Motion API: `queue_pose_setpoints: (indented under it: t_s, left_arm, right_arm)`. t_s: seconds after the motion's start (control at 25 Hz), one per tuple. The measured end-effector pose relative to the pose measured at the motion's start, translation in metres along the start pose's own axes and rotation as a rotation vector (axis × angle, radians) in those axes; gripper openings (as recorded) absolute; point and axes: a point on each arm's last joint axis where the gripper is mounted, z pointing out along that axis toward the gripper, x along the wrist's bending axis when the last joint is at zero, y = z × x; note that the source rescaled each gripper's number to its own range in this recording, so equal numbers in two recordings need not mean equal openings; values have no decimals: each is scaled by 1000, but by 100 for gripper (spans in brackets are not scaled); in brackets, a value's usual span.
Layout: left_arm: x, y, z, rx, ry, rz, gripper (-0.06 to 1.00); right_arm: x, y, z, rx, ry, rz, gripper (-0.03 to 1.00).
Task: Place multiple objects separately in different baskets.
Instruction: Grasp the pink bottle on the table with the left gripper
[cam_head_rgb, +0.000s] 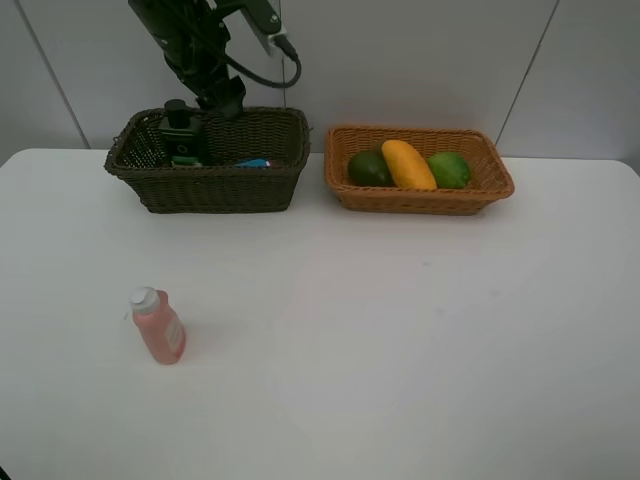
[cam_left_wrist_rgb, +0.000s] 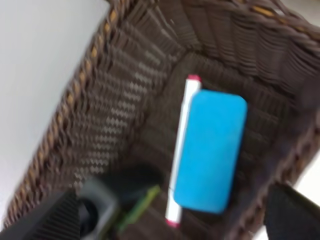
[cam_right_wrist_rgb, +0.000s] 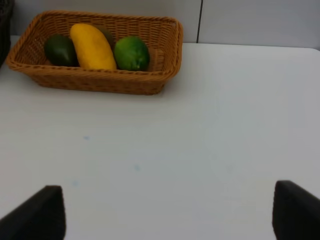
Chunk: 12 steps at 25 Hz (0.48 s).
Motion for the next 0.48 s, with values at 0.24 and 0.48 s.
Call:
queue_pose_setpoints:
  t_s: [0.24, 0.48]
  left_arm:
    - [-14, -22, -35, 39, -29, -219, 97]
    - [-32, -48, -62, 150, -76, -461, 97]
  right_arm:
    - [0, 0, 0, 0, 0, 0, 99]
    - [0, 0, 0, 0, 0, 0, 99]
